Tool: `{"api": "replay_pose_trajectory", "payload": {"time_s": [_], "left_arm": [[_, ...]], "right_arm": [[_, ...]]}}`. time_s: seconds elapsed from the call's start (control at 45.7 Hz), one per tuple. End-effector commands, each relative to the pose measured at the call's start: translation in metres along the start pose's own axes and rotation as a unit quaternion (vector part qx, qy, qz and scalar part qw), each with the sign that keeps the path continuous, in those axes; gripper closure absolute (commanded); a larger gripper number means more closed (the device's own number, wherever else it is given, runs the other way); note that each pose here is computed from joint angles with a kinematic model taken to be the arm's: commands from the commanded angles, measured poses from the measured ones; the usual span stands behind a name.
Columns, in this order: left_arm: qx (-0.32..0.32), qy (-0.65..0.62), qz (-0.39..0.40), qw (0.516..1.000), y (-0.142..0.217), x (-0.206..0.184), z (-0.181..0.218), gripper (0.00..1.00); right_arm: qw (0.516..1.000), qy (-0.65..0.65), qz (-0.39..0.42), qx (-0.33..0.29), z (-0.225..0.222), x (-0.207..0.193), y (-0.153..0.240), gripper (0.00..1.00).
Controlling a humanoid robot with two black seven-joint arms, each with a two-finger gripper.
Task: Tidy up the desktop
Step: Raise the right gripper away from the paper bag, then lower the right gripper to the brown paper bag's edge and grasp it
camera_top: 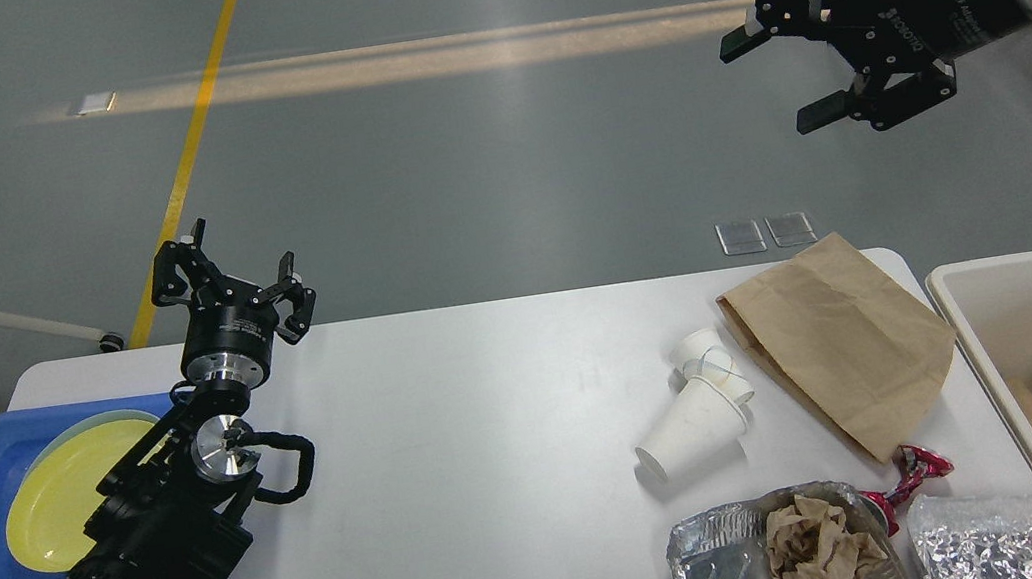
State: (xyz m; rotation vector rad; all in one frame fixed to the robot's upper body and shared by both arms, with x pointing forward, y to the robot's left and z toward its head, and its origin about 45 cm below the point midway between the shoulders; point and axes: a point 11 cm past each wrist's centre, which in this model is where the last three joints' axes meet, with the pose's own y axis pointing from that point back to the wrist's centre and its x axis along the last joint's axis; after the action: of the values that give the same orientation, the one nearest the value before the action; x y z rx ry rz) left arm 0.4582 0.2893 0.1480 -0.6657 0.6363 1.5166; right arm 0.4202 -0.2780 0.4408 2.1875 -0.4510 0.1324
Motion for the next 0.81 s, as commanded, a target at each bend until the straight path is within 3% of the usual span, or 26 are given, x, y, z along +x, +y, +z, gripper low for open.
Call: {"api": "replay_pose_trajectory", "payload": {"time_s": [0.0, 0.197, 0.438, 0.635, 0.788], "left_arm": [[0.0, 0.0, 0.0, 1.0, 0.0, 0.0, 0.0, 0.0], [0.0, 0.0, 0.0, 1.0, 0.0, 0.0, 0.0, 0.0], [0.0, 0.0, 0.0, 1.0, 0.0, 0.0, 0.0, 0.0], [0.0, 0.0, 0.0, 1.0, 0.0, 0.0, 0.0, 0.0], [0.0, 0.0, 0.0, 1.0, 0.0, 0.0, 0.0, 0.0]], "right_arm": [[0.997, 0.075, 0.005, -0.033, -0.034, -0.009, 0.031, 0.0], [0.987, 0.147, 0.056, -0.026, -0.094, -0.015, 0.082, 0.0], [0.976, 0.198, 0.086, -0.004, -0.139, -0.029, 0.113, 0.0], [0.979, 0.19, 0.074, -0.012, -0.131, -0.028, 0.103, 0.0], [0.989, 0.142, 0.031, -0.04, -0.082, -0.02, 0.065, 0.0]]}}
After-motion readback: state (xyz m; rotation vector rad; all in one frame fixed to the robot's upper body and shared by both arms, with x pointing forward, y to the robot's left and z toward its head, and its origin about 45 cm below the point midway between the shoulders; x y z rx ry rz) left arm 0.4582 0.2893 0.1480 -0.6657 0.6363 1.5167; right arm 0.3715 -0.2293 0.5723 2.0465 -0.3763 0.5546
